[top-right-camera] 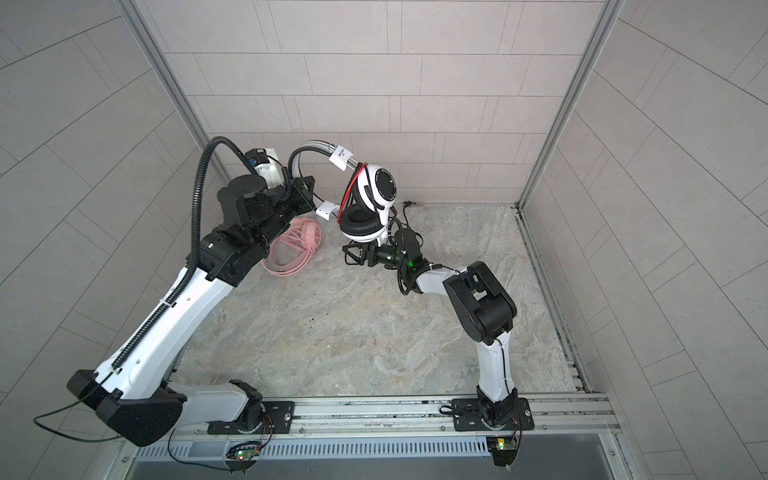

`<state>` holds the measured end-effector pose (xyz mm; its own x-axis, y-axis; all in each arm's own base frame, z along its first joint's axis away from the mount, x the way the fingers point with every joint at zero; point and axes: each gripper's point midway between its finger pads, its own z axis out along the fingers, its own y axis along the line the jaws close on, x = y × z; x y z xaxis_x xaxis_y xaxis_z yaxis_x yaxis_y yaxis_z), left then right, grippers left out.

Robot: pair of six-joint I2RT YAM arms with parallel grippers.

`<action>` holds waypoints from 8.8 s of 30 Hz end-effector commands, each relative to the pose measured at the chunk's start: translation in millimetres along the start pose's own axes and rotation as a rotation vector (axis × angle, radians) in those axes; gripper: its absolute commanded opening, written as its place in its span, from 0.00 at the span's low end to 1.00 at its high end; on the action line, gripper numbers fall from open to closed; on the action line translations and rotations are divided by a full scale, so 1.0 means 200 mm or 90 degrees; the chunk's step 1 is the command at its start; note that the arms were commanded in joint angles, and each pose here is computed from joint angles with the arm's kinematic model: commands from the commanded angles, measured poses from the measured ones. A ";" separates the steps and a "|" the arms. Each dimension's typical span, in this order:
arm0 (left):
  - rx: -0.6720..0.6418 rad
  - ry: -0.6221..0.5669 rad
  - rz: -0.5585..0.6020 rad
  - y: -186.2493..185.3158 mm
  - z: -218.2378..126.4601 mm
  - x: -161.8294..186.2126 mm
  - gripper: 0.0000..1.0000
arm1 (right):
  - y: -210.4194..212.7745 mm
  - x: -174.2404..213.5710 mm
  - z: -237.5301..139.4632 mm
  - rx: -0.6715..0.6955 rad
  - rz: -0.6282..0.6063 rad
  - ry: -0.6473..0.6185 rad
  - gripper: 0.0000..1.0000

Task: Wrap the headphones

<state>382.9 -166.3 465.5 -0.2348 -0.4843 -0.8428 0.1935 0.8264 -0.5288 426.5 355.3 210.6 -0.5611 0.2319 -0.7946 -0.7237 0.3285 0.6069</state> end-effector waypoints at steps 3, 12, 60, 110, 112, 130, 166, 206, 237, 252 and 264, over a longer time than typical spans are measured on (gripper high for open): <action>0.040 -0.062 -0.052 -0.08 -0.03 -0.18 0.00 | 0.18 -0.04 0.01 -0.047 -0.016 -0.016 0.37; 0.007 -0.084 -0.099 0.03 0.14 -0.21 0.00 | 0.29 0.29 -0.08 0.043 -0.058 0.123 0.17; -0.144 0.192 0.248 0.41 0.39 0.80 0.00 | 0.99 -0.57 -0.77 0.456 -0.569 0.196 0.09; 0.389 0.315 -0.049 -0.23 0.06 0.69 0.00 | 0.24 -0.58 -0.80 0.324 -0.160 0.018 0.37; 0.392 0.316 -0.049 -0.25 0.06 0.67 0.00 | 0.24 -0.59 -0.75 0.293 -0.146 0.008 0.44; 0.405 0.305 -0.107 -0.35 0.04 0.48 0.00 | 0.10 -0.44 -0.47 0.167 -0.072 0.006 0.62; 0.245 0.040 -0.266 -0.17 0.33 0.07 0.00 | 0.32 0.12 -0.25 0.067 -0.040 0.091 0.17; -0.146 0.021 0.046 0.40 0.45 0.33 0.00 | 1.36 -0.15 -0.54 -0.096 -0.145 0.099 0.13; -0.013 0.320 0.301 0.38 0.06 0.82 0.00 | 0.13 -0.37 -0.97 0.353 -0.016 0.075 0.19; 0.094 0.249 0.124 0.24 0.06 0.57 0.00 | -0.32 0.42 -1.38 0.670 0.078 0.302 0.57; 0.108 0.236 0.083 0.22 0.09 0.54 0.00 | -0.39 0.82 -1.44 0.767 0.106 0.533 0.60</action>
<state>381.4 -180.8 295.9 -0.6067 -0.1325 -0.7838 0.3289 0.8558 -0.3992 280.0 105.5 45.4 -0.9610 -0.0830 -0.2637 -0.0962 0.9946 0.0378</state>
